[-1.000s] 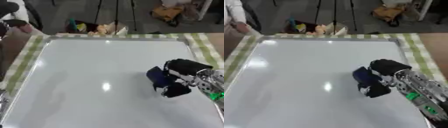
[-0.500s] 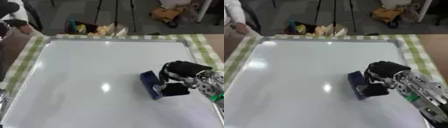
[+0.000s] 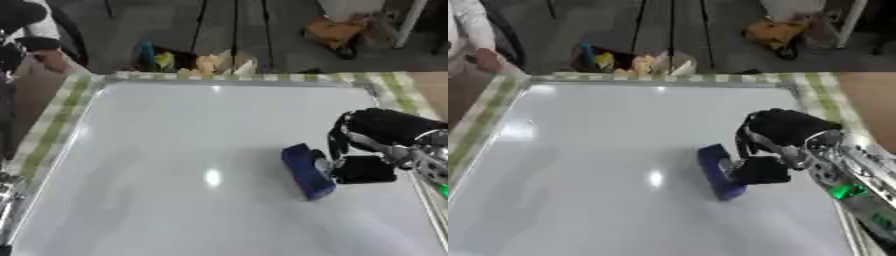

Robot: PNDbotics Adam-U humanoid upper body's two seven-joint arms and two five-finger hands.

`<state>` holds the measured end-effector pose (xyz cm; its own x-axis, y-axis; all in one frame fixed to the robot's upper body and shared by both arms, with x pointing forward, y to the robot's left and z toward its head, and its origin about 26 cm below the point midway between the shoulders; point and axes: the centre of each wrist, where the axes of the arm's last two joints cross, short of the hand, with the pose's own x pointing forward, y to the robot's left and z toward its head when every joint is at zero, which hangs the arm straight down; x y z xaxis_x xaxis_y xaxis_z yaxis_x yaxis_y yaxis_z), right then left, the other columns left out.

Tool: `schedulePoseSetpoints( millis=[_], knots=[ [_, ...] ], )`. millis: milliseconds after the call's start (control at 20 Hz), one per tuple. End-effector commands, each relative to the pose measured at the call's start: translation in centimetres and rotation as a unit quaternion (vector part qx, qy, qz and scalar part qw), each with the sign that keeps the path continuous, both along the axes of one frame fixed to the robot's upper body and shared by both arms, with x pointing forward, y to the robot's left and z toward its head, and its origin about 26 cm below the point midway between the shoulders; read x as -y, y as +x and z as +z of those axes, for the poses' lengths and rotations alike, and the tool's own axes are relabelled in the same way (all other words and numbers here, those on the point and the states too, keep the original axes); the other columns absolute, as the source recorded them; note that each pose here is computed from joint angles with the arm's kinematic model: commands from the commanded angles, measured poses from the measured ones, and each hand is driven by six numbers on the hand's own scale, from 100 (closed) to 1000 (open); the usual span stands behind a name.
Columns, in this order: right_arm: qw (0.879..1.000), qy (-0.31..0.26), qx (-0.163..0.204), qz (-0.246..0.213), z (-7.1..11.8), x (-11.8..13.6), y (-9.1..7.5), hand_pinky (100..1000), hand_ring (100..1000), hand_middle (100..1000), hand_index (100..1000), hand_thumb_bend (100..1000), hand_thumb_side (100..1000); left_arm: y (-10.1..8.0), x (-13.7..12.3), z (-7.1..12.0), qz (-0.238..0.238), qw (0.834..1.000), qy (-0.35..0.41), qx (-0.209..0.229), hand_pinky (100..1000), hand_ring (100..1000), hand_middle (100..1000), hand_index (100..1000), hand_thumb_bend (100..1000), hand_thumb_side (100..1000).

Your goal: Wipe the whiteboard clean with a brush.

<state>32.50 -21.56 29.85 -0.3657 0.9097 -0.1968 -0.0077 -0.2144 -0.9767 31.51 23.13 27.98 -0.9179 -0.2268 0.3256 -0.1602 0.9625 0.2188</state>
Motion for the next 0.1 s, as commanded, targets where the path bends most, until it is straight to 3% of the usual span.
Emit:
schedulePoseSetpoints(
  millis=[50,100],
  knots=[
    [0.999,0.018,0.032,0.001,2.01,0.58,-1.41,472,662,476,561,100,998,-0.41,-0.21,0.95,0.005,1.000,0.005,0.019,684,805,691,813,100,976],
    [0.999,0.024,0.035,0.003,2.21,0.61,-1.71,470,657,472,559,100,936,-0.41,-0.22,0.95,0.006,1.000,0.004,0.019,684,805,691,813,100,976]
  ],
)
